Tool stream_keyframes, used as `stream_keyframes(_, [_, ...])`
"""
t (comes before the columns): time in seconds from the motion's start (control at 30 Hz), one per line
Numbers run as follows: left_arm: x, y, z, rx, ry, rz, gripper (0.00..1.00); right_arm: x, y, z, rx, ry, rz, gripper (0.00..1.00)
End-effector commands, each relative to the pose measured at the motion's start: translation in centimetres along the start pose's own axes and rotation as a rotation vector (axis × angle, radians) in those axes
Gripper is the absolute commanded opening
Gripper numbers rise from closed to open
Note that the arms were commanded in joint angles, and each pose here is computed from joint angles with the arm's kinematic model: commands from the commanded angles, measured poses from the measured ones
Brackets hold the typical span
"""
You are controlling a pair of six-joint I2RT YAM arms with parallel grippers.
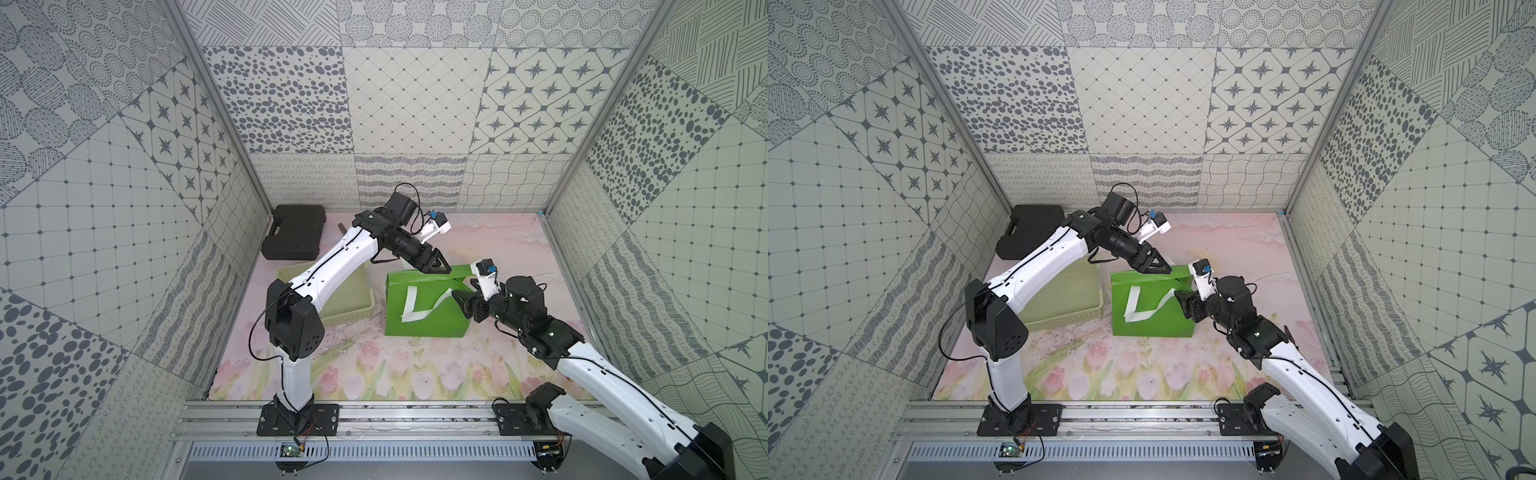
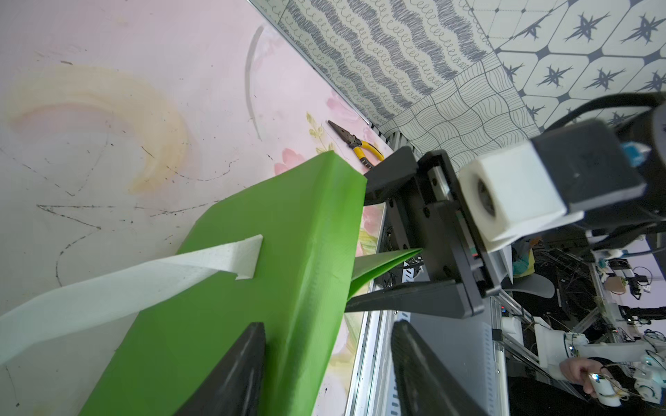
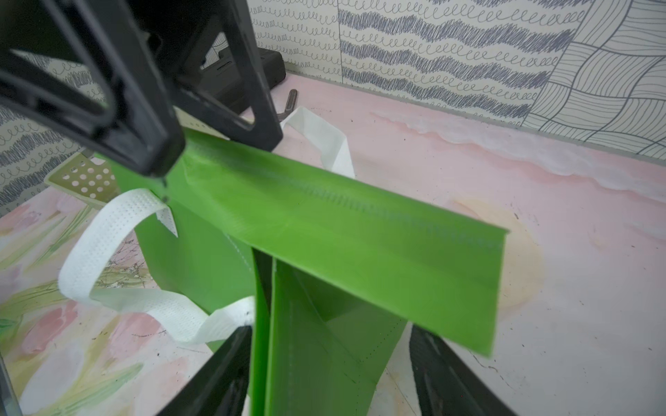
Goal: Place the ice pack in the delivery bag
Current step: Seal the delivery bag at the center of the board.
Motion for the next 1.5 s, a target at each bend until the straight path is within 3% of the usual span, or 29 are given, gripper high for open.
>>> stream_keyframes(0.0, [2.0,-0.5,0.8,0.038,0.094,-0.03,0.57,-1.5,-0.5,0.6,-0.018,-0.081,0.025,0.7])
stream_keyframes(0.37, [2.4,-0.3,2.0,0.022,0.128,-0.019,0.37,-0.8,-2.8,2.4,-0.018,-0.082,0.086,0.61])
stream_keyframes(0.73, [3.1,0.8,2.5,-0.062,0.146,0.017,0.25,-0.6,-3.7,3.8,-0.033,-0.073,0.133,0.56])
stream_keyframes(1.0, [3.3,1.3,2.5,-0.096,0.144,0.031,0.22,0.3,-4.9,2.3,-0.01,-0.054,0.156,0.52])
stream_keyframes(1.17, [3.5,1.3,2.6,-0.098,0.15,0.037,0.2,0.6,-5.0,3.5,-0.032,-0.036,0.179,0.45])
stream_keyframes(1.4, [4.9,2.4,3.1,-0.173,0.206,0.058,0.18,-0.6,-5.0,4.6,-0.064,-0.057,0.186,0.45])
stream_keyframes(1.47, [5.2,2.7,3.1,-0.191,0.211,0.061,0.13,-0.7,-5.0,4.6,-0.065,-0.057,0.184,0.45])
Point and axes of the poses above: each gripper's point midway between its finger pads, its own z axis out along the fingers, its own y axis along the line the jaws close on, x = y × z, the point moved 1 cm from there along -z, back along the fingers, and after that the axes turned 6 degrees about -z, right-handed, at the moved point
